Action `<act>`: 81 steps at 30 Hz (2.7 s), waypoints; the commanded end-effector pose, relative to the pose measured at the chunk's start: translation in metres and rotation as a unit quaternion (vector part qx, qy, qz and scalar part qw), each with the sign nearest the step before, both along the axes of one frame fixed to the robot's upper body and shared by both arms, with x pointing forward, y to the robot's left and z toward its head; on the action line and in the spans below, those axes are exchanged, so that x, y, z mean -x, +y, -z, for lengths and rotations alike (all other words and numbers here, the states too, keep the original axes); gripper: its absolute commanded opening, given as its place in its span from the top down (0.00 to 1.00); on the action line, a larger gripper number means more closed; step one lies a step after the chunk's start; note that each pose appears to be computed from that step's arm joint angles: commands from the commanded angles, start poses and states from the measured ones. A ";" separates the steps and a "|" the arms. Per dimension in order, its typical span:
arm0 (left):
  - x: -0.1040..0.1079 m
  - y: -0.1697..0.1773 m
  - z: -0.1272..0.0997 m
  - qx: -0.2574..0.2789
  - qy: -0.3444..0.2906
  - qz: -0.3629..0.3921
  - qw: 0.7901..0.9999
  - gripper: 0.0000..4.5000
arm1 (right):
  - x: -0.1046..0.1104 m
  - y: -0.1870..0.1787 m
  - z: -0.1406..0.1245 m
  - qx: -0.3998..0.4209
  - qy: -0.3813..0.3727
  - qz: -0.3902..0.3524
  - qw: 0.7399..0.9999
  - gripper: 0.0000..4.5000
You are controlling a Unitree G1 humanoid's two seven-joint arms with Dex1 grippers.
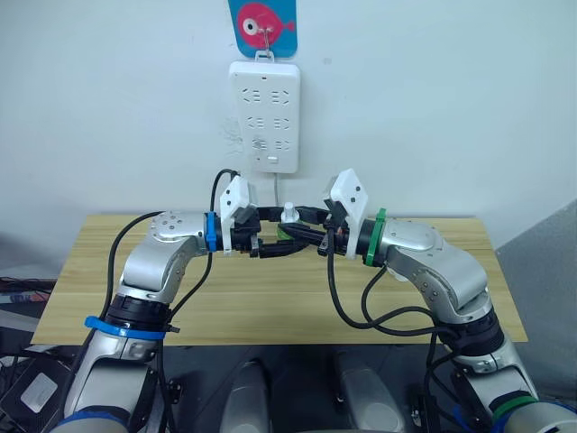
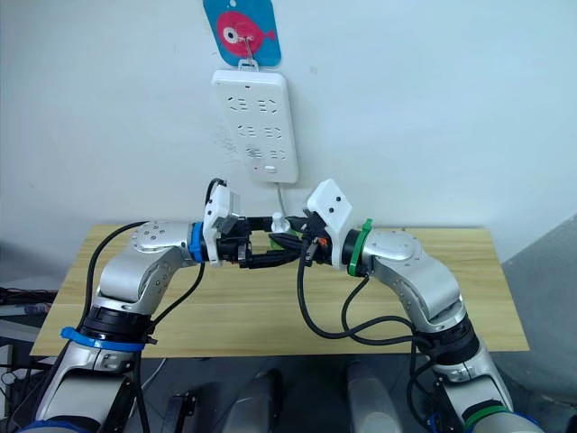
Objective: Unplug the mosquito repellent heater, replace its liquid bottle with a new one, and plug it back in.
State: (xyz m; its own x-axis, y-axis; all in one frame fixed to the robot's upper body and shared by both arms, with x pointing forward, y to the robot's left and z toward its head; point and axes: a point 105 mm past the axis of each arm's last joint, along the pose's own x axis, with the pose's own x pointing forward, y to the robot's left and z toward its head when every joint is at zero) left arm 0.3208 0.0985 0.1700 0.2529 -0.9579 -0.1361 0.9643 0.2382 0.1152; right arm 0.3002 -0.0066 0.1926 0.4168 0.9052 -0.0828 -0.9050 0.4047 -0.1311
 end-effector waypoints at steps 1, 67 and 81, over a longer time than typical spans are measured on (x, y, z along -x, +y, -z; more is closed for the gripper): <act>0.006 -0.002 -0.017 0.012 -0.023 0.019 0.999 0.25 | 0.005 0.001 -0.013 -0.014 -0.020 -0.016 1.000 0.76; 0.003 -0.001 0.006 -0.042 -0.091 0.023 0.995 0.50 | 0.016 0.008 -0.001 0.007 -0.064 -0.077 0.995 0.77; 0.025 0.000 0.003 -0.049 -0.089 0.080 0.992 0.50 | 0.011 -0.028 -0.025 0.096 -0.079 -0.247 0.961 0.55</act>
